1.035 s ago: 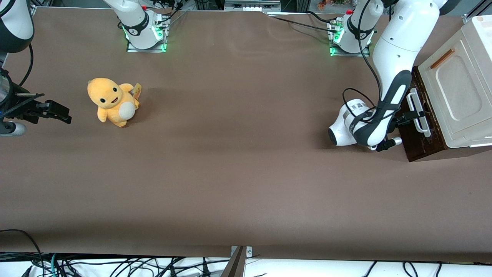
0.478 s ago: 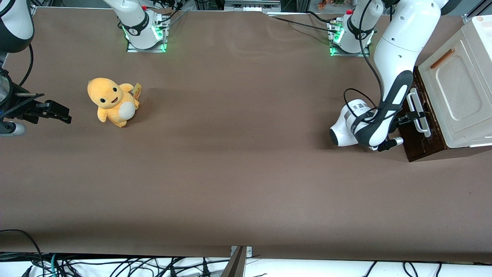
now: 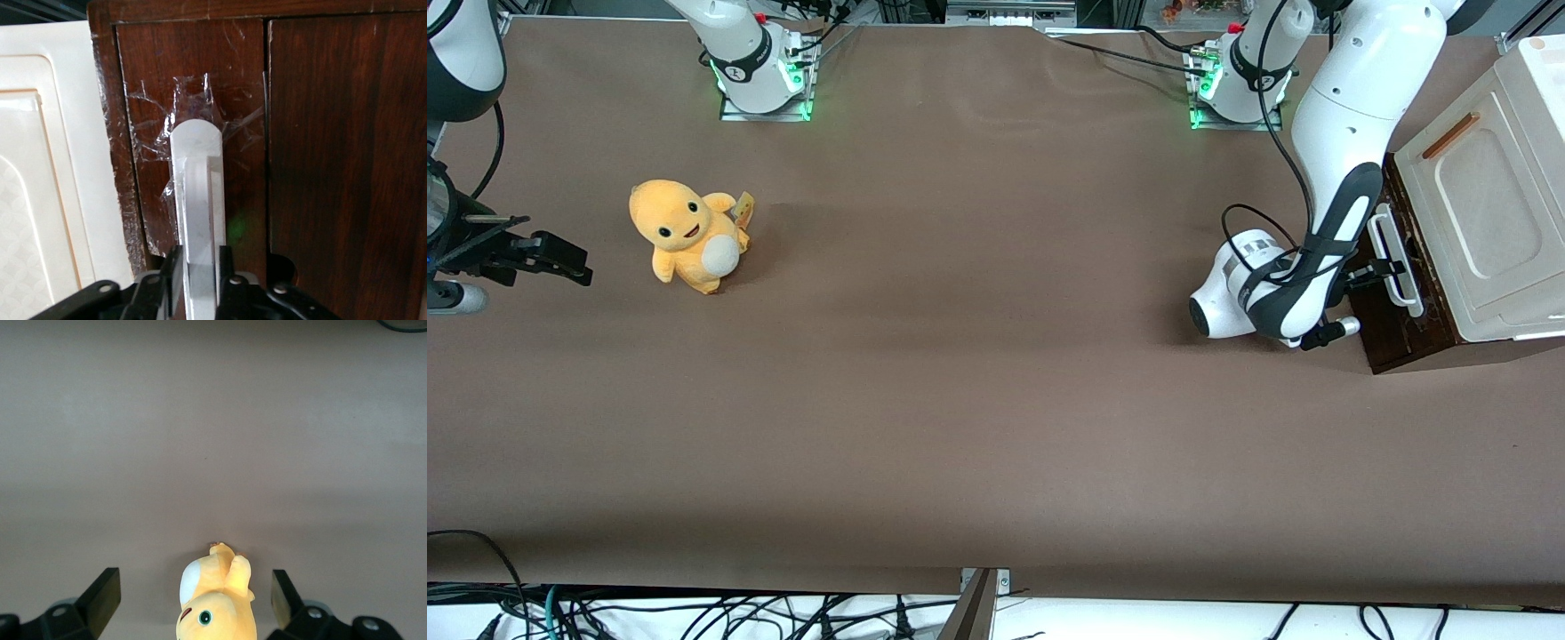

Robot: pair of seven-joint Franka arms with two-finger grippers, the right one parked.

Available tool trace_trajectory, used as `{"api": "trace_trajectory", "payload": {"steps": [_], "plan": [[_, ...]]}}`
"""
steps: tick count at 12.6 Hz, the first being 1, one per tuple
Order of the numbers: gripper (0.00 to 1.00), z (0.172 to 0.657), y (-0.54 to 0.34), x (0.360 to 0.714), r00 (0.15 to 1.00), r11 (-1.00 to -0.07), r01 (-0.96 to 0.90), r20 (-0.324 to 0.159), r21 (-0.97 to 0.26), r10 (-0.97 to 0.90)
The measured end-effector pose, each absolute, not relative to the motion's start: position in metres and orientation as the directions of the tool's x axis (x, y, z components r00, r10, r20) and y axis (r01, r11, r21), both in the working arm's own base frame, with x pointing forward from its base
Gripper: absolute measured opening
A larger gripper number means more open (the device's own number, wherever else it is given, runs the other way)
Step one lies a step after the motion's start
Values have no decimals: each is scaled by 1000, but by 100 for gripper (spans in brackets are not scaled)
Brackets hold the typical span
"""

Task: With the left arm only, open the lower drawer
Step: 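Close the left gripper on the white bar handle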

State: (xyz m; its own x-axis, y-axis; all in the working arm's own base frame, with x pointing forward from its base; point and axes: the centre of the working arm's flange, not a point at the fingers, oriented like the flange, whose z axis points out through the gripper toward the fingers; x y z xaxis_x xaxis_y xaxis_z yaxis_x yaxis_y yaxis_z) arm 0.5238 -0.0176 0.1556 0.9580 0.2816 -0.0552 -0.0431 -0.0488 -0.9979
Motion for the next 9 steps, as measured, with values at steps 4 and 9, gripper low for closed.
{"api": "trace_trajectory", "payload": {"steps": [4,9], "plan": [[19,155,-18,524,959,-47,-27,-39,-999,281],[19,155,-19,524,959,-46,-23,-35,-999,280]]}}
